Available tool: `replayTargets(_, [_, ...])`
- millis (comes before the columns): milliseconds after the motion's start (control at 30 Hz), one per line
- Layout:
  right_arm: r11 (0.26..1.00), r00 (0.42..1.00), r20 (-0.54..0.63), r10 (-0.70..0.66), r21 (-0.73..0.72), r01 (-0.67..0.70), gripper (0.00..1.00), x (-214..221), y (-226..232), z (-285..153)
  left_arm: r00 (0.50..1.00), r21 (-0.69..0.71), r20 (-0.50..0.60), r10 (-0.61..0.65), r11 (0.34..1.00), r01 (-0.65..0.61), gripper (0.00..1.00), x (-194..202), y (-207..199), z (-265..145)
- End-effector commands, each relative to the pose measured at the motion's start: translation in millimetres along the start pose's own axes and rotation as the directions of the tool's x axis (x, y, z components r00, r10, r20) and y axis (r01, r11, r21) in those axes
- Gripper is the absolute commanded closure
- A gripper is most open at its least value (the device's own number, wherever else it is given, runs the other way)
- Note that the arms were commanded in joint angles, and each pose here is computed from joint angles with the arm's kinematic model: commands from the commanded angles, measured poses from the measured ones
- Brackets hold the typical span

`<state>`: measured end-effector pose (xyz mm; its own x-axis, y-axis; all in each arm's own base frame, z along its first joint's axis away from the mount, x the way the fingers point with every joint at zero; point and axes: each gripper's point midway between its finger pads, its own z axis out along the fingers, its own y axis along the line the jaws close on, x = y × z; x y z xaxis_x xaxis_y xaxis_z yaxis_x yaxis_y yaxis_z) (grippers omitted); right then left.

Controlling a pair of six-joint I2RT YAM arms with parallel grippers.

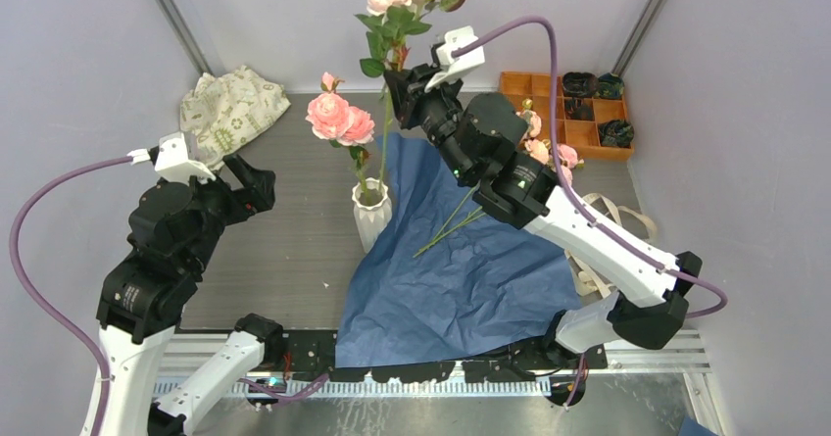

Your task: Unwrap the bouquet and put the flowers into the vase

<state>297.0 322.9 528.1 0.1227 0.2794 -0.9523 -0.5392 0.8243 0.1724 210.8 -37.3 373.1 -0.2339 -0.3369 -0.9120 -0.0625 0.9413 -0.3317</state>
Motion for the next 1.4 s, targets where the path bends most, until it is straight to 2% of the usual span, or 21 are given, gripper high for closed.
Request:
replayTargets(0, [0.998,0.997,0.058,0.059,-0.032,-0.057,0.99,7,7,0,0.999,0.019,0.047,-0.014,1.0,0.014,0.12,-16,-4,-6])
replayTargets(467, [0.992,0.993,-0.078,0.092,-0.076,-0.098,0.99,95,23,-1,0.999,0.02,0.035,-0.014,1.0,0.013,0.12,-10,-4,-2])
replayTargets(600, [0.991,0.989,-0.115,0.096,-0.078,-0.105,0.92,114,28,-9,0.999,0.024,0.034,-0.017,1.0,0.016,0.12,-9,-5,-2])
replayTargets(800, [0.992,0.983,-0.164,0.081,-0.085,-0.096,0.73,142,34,-26,0.999,0.022,0.038,-0.015,1.0,0.014,0.12,-10,-4,-2])
replayTargets(1033, [0.994,0.984,-0.163,0.068,-0.07,-0.08,0.42,148,30,-46,0.999,0.029,0.039,-0.017,0.999,0.016,0.12,-11,-6,-1])
replayTargets(1100, [0.995,0.985,-0.162,0.059,-0.069,-0.071,0.19,146,31,-53,0.999,0.031,0.039,-0.018,0.999,0.016,0.12,-11,-7,-1])
replayTargets(1133, [0.996,0.986,-0.16,0.055,-0.066,-0.066,0.14,143,31,-56,0.999,0.031,0.039,-0.018,0.999,0.017,0.12,-11,-7,-1])
replayTargets(1233, [0.997,0.987,-0.152,0.053,-0.042,-0.06,0.02,137,29,-67,0.999,0.034,0.039,-0.019,0.999,0.017,0.13,-11,-7,-1])
replayTargets(1367, [0.998,0.989,-0.134,0.068,0.001,-0.068,0.0,124,19,-85,0.999,0.035,0.038,-0.02,0.999,0.018,0.12,-11,-8,-1])
